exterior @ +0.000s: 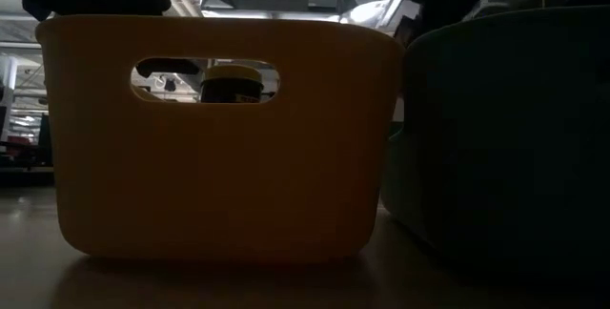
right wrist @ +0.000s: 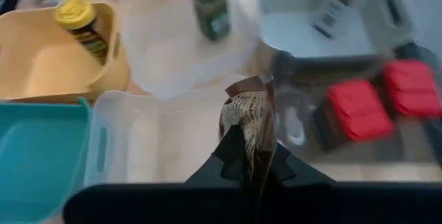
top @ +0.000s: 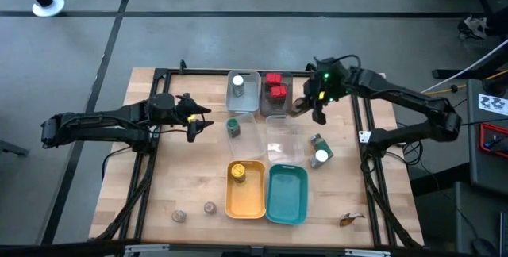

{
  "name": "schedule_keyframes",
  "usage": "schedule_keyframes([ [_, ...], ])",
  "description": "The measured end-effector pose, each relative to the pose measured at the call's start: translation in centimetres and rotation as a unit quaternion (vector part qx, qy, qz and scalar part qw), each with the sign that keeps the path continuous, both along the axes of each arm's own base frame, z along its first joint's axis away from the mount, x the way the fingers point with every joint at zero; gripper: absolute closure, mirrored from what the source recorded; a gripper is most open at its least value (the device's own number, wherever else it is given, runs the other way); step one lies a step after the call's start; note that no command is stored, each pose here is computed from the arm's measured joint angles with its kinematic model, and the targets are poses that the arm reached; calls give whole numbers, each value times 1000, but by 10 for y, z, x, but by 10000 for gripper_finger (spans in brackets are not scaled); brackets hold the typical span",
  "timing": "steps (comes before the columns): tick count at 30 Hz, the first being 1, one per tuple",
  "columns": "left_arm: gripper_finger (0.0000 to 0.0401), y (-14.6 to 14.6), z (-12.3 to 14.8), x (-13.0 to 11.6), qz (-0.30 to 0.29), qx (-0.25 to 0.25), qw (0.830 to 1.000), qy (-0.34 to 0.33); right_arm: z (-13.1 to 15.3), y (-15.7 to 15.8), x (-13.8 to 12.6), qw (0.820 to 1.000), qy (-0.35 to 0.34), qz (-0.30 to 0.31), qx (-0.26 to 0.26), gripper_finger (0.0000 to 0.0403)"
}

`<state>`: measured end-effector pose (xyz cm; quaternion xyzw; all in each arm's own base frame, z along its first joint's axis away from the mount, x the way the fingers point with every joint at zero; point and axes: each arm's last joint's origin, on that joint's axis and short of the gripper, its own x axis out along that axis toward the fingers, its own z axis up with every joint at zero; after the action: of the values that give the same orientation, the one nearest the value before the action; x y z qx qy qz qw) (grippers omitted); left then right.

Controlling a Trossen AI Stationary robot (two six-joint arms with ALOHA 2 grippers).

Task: Sort spices by type
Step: Put the top orange seasoning pack into the right transparent bin

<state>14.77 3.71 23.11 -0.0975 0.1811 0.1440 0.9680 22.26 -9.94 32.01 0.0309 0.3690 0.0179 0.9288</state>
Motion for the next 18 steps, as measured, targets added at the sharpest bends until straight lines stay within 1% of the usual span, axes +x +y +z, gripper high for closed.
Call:
schedule_keyframes([
  [4,168,0,0,0,0,0,1000,0,-8,11,18,999,3,32,-5,393],
  [6,168,0,0,0,0,0,1000,0,-15,17,28,999,16,42,-9,394],
  [12,168,0,0,0,0,0,1000,0,-42,26,52,996,77,43,-32,397],
  [18,168,0,0,0,-1,3,1000,1,-69,26,69,991,125,50,-25,394],
])
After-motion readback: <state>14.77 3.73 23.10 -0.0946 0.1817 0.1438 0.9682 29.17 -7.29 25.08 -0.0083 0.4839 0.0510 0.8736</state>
